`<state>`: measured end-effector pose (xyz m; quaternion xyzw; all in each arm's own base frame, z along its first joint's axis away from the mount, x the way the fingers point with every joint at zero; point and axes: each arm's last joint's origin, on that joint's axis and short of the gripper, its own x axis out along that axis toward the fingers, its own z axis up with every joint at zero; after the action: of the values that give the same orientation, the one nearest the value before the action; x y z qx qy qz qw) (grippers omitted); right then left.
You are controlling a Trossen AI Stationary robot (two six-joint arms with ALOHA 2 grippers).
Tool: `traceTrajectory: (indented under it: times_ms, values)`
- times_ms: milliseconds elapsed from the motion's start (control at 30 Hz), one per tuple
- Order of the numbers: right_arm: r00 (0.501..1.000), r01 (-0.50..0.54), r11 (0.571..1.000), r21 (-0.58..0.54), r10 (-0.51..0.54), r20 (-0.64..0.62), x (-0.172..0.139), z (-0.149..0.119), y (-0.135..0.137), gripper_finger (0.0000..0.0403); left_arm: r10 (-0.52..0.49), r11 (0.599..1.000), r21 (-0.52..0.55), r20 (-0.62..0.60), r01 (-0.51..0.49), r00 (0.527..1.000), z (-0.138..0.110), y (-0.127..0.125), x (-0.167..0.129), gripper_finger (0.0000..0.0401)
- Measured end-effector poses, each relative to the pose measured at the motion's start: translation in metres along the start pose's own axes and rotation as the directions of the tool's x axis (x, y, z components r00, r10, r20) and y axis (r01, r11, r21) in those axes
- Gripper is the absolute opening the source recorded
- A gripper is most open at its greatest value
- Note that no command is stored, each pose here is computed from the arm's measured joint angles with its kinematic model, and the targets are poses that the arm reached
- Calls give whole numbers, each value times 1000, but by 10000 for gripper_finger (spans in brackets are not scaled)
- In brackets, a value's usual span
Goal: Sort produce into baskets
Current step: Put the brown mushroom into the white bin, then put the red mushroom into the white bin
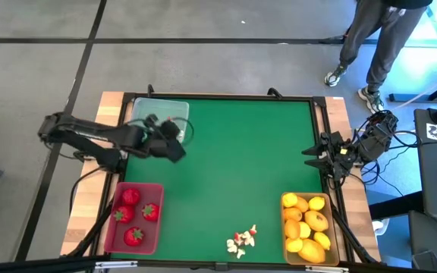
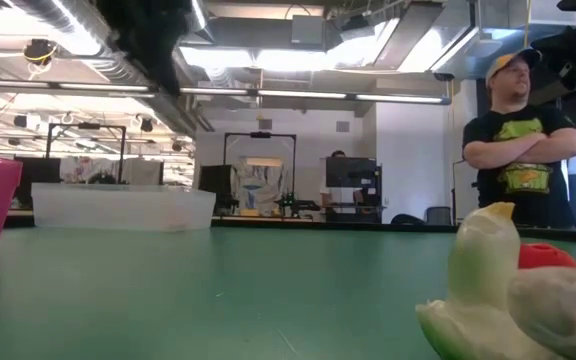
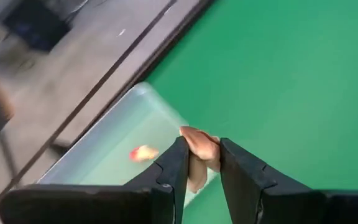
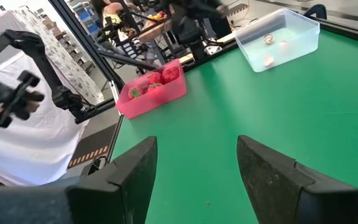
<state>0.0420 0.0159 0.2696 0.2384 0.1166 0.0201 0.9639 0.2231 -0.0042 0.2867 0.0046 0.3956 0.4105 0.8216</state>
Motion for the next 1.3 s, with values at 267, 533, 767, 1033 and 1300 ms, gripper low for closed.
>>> traceTrajectory:
  times_ms: [267, 533, 767, 1033, 1300]
  values:
    - [1000, 2, 1000, 0, -2, 2, 0, 0, 0, 221, 158, 982, -76, -166, -173, 973, -18, 52, 46, 84]
    - [1000, 3, 1000, -8, -3, 2, 0, 0, 0, 221, 110, 979, -136, -289, -155, 951, -34, 84, 93, 153]
    - [1000, 3, 1000, -8, -3, 2, 0, 0, 0, 221, 0, 986, -158, -320, -53, 947, -37, 93, 102, 233]
    - [1000, 3, 1000, -8, -3, 2, 0, 0, 0, 221, -443, 894, -138, -126, 427, 888, -18, 46, 86, 238]
    - [1000, 22, 1000, -8, -22, 17, 0, 0, -1, 221, -694, 711, 11, 174, 703, 699, 0, -24, 37, 234]
